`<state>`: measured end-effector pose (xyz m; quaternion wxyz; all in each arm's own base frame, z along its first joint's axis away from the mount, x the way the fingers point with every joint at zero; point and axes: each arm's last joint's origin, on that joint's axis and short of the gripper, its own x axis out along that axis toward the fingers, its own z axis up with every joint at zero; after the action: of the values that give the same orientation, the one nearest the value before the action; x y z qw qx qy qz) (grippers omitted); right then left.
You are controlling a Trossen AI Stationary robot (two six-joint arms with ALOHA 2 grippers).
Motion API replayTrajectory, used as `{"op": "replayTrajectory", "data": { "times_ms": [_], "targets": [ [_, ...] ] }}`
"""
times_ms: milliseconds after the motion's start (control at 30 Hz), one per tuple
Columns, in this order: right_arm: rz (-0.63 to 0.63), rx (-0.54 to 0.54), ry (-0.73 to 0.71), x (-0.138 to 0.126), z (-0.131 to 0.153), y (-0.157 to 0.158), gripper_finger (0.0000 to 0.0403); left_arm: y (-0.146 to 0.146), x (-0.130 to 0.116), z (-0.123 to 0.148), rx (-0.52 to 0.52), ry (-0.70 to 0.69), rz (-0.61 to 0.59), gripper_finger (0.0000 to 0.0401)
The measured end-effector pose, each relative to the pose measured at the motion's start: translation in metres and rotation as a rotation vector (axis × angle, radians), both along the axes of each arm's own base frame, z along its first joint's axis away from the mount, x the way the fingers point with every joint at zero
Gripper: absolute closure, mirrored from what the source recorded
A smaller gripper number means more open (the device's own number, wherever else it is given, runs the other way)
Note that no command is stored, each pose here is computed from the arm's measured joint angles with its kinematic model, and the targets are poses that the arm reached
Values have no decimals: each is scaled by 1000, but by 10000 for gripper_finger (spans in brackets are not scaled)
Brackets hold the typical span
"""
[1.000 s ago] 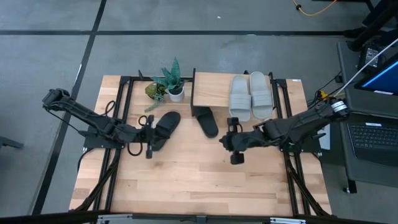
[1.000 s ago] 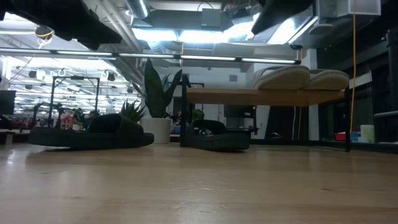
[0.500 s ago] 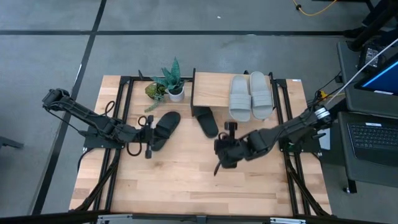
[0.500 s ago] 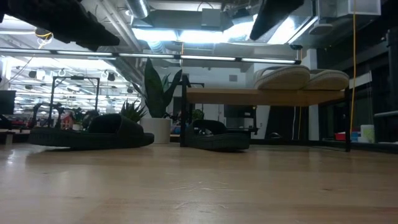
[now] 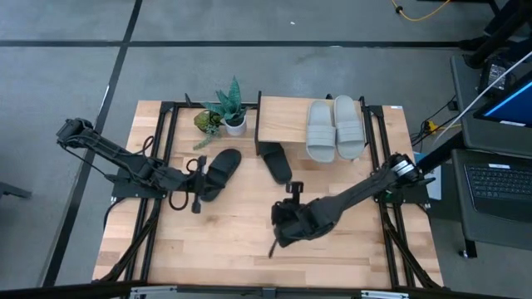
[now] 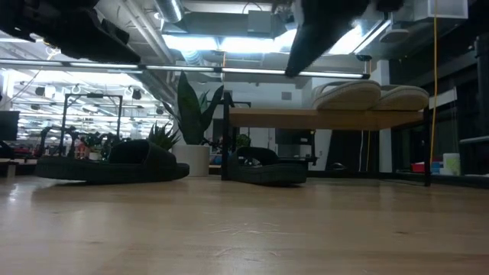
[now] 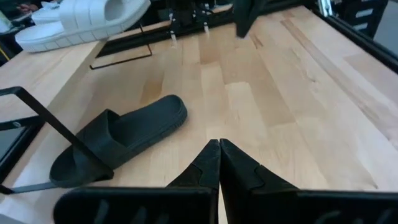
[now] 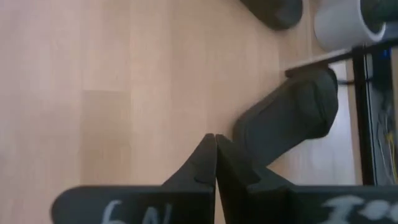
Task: Pick and place slides into the shelf
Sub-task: Put the right black slipper on the shelf
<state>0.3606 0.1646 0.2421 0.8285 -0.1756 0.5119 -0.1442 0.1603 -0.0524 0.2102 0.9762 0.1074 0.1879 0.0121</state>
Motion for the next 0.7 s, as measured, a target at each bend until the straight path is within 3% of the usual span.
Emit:
{"op": "replayTrajectory", "data": {
  "times_ms": [267, 500, 700],
  "targets": [
    [-67, -5, 9, 16, -15, -19, 382, 1, -2, -5, 20, 54, -2, 401],
    [-67, -24, 38, 24, -19, -36, 312, 1, -3, -7, 30, 74, -3, 401],
    [-79, -53, 113, 18, -44, -50, 251, 1, -4, -8, 40, 87, -5, 401]
  ]
}}
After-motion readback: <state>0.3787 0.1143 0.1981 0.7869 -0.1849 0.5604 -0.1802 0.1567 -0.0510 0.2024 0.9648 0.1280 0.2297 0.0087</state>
